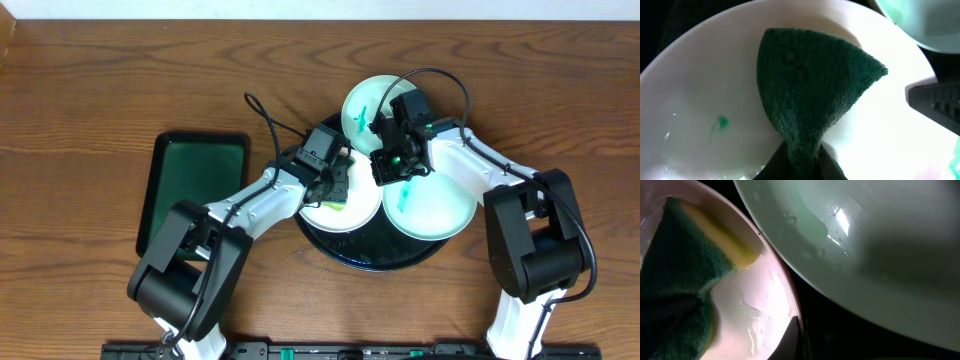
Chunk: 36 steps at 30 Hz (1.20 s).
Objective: Clean dirty plates on tray and stack at the side
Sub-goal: 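Scrub the pink plate with the sponge while the right gripper holds it, then return the sponge to the black tray with the left gripper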
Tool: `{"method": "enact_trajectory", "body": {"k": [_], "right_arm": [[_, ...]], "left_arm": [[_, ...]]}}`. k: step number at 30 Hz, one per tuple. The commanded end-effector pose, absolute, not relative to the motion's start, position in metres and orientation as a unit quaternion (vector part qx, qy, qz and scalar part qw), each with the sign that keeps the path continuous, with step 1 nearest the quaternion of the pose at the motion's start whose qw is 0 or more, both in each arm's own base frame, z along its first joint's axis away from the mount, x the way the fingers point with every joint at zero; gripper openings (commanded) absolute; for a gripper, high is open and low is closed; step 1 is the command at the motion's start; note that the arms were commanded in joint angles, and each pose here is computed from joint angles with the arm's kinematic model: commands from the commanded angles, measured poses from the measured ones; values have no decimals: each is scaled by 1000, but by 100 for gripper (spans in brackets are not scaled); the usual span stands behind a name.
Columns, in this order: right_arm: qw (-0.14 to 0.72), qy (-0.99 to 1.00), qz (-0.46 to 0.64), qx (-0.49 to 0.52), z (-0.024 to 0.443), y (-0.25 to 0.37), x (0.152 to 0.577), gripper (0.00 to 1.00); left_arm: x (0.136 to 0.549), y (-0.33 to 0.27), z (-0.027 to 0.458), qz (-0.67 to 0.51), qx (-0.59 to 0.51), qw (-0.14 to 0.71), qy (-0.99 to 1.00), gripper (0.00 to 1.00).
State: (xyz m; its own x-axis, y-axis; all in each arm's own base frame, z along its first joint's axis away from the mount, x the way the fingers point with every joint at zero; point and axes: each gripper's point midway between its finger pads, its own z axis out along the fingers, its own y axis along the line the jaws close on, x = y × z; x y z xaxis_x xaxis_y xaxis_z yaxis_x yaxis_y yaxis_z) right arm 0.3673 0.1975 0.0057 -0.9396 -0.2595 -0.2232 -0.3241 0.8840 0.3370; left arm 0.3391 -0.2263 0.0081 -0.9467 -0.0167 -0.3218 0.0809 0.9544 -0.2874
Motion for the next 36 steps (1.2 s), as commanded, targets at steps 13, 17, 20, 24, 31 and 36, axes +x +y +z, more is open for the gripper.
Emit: {"method": "enact_trajectory", "body": {"k": [13,17,20,24,31,36], "right_arm": [[84,973,169,-136,-7,194,368,1],[99,970,172,-138,2,196,372,1],[119,966,176,-145,18,199,378,1],[163,953,181,-180,53,207,386,1],[275,933,81,-216,129,202,401,1],[376,900,-59,-213,191,187,406,1]], "left_arm": [[343,-104,56,145,-76,272,948,8],[348,-111,106,86,-96,326,937,7],[347,-109,137,57,-108,359,925,7],[342,-94,167,39,-132,384,913,7],[330,-40,184,26,-201,368,908,7],[320,-1,176,24,-256,332,908,7]]}}
